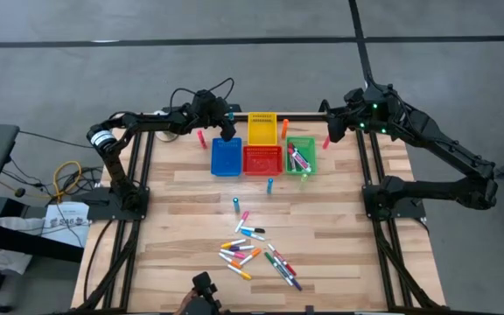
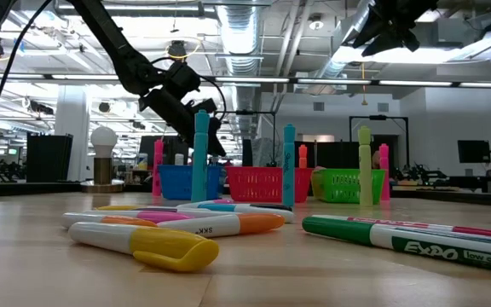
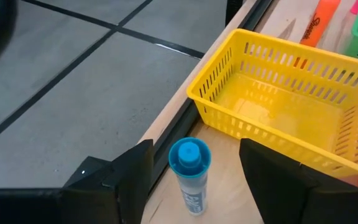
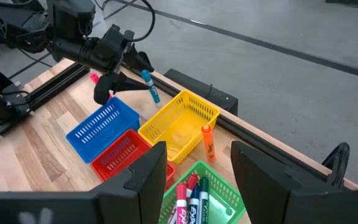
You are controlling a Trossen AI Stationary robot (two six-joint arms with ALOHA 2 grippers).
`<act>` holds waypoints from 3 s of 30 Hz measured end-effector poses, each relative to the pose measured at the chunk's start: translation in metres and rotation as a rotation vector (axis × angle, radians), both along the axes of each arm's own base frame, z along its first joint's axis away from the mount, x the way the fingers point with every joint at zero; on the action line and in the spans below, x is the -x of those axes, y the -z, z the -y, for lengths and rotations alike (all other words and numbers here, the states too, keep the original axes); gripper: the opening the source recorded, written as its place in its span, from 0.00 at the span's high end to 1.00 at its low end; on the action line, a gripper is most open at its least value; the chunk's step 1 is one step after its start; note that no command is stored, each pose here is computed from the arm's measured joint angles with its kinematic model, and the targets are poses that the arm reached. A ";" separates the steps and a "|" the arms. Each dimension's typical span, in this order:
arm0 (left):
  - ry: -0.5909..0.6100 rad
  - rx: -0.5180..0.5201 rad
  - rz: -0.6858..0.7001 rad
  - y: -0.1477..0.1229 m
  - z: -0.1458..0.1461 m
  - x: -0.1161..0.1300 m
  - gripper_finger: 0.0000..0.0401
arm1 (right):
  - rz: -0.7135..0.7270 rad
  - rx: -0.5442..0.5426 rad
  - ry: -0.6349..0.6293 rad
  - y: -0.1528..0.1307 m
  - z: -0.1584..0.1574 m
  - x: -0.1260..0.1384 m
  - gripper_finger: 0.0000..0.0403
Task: Pick & Place Markers
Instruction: Put the large light blue marker pen into the green bin
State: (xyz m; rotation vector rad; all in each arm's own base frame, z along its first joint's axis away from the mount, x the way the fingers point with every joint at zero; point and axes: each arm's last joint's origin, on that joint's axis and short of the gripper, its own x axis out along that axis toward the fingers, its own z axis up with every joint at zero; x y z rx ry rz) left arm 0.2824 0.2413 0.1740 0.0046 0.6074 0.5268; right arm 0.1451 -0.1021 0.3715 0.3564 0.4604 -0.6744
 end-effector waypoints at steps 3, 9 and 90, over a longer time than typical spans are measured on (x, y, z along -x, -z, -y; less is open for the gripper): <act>-0.001 0.000 0.000 0.000 0.000 0.000 0.45 | 0.000 0.000 0.000 0.000 0.000 0.000 0.58; -0.001 0.000 0.000 0.000 0.000 0.000 0.52 | 0.001 -0.001 0.001 0.000 0.000 0.000 0.58; 0.008 -0.095 0.550 -0.152 0.075 0.024 0.79 | -0.002 0.135 -0.255 0.003 -0.016 -0.047 0.58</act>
